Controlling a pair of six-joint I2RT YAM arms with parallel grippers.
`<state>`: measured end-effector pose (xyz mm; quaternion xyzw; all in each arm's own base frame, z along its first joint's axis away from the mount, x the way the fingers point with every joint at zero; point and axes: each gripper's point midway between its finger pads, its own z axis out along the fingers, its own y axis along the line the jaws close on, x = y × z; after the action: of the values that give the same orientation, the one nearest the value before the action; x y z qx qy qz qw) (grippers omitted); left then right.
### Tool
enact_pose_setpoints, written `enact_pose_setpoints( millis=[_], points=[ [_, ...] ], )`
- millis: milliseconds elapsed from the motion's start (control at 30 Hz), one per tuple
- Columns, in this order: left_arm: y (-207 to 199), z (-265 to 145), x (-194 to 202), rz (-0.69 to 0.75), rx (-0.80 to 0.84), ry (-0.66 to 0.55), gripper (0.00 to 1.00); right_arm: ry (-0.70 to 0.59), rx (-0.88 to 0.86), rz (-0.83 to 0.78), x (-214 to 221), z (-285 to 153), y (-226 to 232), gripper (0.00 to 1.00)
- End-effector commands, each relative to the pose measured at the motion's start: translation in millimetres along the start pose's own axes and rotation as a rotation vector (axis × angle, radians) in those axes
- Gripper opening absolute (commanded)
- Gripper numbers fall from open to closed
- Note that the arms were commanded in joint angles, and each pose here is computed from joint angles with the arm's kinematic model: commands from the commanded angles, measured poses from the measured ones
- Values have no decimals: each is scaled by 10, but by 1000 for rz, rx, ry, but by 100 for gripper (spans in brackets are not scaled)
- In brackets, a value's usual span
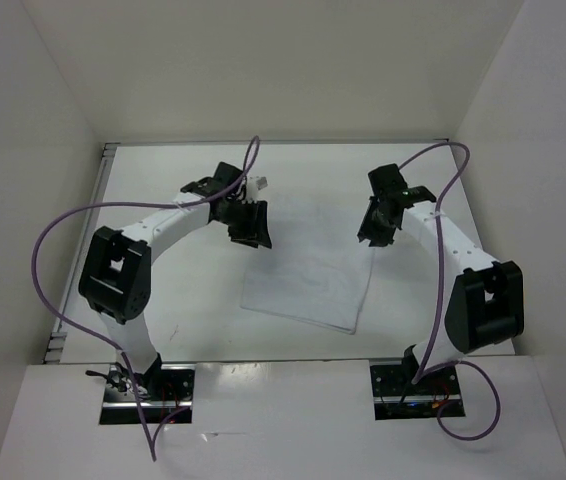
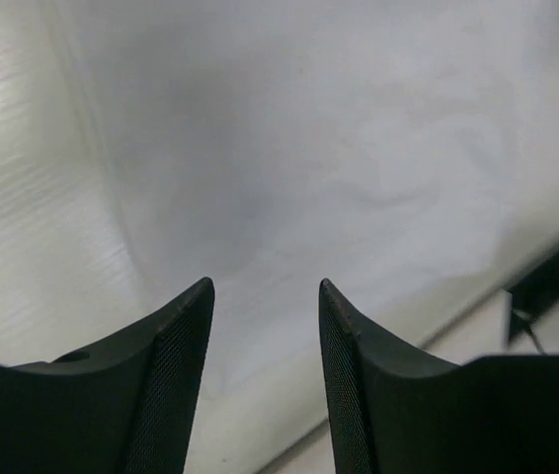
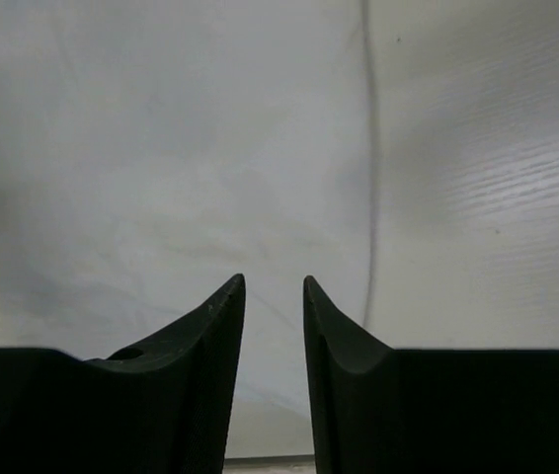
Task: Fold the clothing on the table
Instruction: Flatten the skirt out
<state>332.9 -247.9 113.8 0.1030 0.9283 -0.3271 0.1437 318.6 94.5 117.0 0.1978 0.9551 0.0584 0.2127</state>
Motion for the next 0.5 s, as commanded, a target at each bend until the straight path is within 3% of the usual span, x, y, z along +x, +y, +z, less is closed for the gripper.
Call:
enact_pose_setpoints(
  millis=[0,133,267,400,467],
  points=[
    [285,-52,-247,169,-426,-158,54,-42,31,16,-67,149,-97,37],
    [459,259,-41,220,-540,-49,54,44,25,20,162,404,-112,37],
    [401,391,-12,222,-523,-64,53,101,37,26,306,637,-137,37],
    [476,536,-37,211,-536,-57,46,169,88,12,455,916,-224,37],
    [493,629,-54,218,-549,-49,38,163,84,12,372,996,-156,37]
  ],
)
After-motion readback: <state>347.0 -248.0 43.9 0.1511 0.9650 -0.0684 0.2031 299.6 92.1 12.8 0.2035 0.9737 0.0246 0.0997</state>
